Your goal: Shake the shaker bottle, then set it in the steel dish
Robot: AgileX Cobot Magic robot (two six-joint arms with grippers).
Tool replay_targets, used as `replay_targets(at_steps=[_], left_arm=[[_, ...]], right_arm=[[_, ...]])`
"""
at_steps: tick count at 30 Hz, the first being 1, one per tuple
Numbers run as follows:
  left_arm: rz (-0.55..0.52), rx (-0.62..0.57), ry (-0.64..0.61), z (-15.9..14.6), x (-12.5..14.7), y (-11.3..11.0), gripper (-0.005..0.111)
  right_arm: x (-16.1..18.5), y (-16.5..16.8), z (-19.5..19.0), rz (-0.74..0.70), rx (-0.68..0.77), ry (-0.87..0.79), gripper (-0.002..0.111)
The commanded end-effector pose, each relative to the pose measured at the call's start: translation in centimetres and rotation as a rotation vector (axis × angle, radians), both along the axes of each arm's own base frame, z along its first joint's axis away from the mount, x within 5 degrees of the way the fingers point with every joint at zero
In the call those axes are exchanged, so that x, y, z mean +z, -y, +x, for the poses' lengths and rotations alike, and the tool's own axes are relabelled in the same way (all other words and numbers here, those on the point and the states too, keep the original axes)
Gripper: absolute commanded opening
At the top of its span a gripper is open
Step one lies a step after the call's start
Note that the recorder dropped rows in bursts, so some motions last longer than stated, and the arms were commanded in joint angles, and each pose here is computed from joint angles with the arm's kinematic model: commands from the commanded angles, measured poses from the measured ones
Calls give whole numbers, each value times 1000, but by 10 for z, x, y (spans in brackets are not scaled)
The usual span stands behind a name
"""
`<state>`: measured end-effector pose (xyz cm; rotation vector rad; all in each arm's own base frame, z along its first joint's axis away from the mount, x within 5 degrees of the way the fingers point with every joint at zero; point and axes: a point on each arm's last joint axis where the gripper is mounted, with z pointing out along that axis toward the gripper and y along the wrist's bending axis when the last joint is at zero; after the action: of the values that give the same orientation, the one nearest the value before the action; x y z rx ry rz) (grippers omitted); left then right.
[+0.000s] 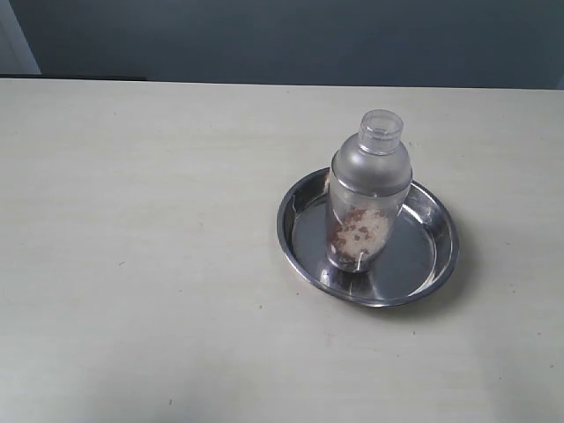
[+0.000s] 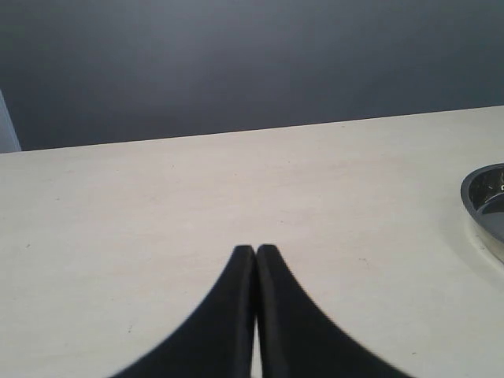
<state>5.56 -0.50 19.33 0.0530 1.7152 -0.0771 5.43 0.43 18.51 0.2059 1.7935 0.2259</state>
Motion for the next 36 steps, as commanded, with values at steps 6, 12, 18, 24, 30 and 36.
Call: replay_targets(at_steps=[6, 12, 18, 24, 30, 36], left_arm=[[-11, 1, 15, 0, 0, 0, 0], [-9, 1, 15, 0, 0, 0, 0], [-9, 1, 15, 0, 0, 0, 0], [-9, 1, 15, 0, 0, 0, 0], [-9, 1, 15, 0, 0, 0, 0], [-9, 1, 15, 0, 0, 0, 0]], right_arm=[[1, 0, 0, -10, 1, 13, -1], [1, 0, 0, -10, 1, 13, -1], [1, 0, 0, -10, 1, 13, -1], [1, 0, 0, -10, 1, 13, -1], [1, 0, 0, -10, 1, 13, -1], [1, 0, 0, -10, 1, 13, -1]])
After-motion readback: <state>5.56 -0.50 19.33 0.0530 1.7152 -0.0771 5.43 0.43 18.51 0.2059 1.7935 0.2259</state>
